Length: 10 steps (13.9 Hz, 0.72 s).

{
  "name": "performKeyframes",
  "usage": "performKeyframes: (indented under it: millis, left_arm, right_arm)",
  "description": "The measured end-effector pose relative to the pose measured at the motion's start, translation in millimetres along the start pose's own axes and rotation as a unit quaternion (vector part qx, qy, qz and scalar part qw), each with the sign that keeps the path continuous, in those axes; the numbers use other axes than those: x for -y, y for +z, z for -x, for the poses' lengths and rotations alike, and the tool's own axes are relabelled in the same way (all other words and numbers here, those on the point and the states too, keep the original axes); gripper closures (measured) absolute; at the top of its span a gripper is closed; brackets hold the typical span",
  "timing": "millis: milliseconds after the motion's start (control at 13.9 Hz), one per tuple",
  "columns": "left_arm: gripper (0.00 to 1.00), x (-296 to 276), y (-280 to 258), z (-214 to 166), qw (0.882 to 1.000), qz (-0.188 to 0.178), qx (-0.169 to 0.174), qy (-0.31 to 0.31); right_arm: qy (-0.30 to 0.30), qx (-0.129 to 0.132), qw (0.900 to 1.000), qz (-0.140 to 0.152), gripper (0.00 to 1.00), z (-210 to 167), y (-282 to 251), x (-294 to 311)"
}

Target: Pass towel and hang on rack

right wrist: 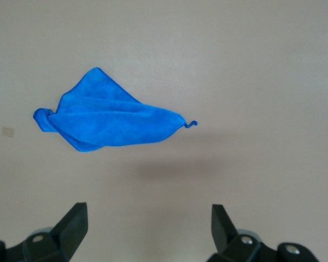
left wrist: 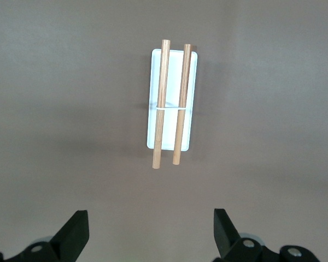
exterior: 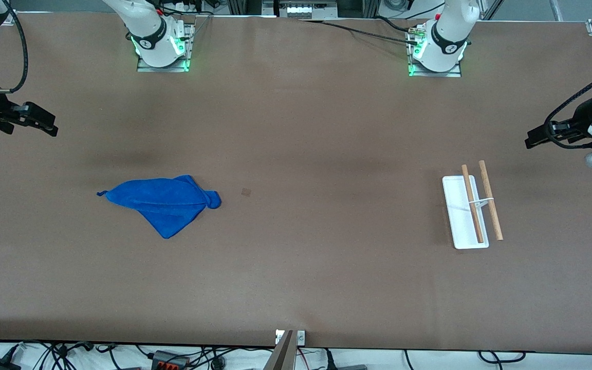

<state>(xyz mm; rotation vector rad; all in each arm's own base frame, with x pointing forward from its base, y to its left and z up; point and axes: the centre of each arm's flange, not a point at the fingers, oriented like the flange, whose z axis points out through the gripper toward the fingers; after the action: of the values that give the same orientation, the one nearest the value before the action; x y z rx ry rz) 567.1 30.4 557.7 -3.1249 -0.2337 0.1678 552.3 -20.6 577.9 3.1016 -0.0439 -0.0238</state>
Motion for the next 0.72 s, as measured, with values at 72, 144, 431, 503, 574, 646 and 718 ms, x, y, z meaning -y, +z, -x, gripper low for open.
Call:
performKeyframes:
  millis: [72,144,431,503,574,646,718]
  left_arm:
    - [0.0,0.0,0.0,0.0,1.0,0.0,0.0,0.002]
    - [0.0,0.0,0.0,0.0,1.0,0.0,0.0,0.008]
    - [0.0,0.0,0.0,0.0,1.0,0.0,0.0,0.024]
    - [0.0,0.0,0.0,0.0,1.0,0.0,0.0,0.024]
    - [0.0,0.0,0.0,0.0,1.0,0.0,0.0,0.024]
    - [0.0,0.0,0.0,0.0,1.0,0.0,0.0,0.024]
    - [0.0,0.0,0.0,0.0,1.0,0.0,0.0,0.024]
  right_arm:
    - [0.0,0.0,1.0,0.0,0.0,0.0,0.0,0.0]
    - [0.0,0.0,1.0,0.0,0.0,0.0,0.1,0.0]
    - [0.0,0.0,1.0,0.0,0.0,-0.1,0.5,-0.5]
    - [0.0,0.0,1.0,0.0,0.0,-0.1,0.6,-0.5]
    - [0.0,0.0,1.0,0.0,0.0,-0.3,1.1,-0.5]
    - [-0.001,0.001,1.0,0.0,0.0,-0.9,3.3,0.1]
    - [-0.003,0.006,1.0,0.0,0.0,-3.2,9.3,2.4]
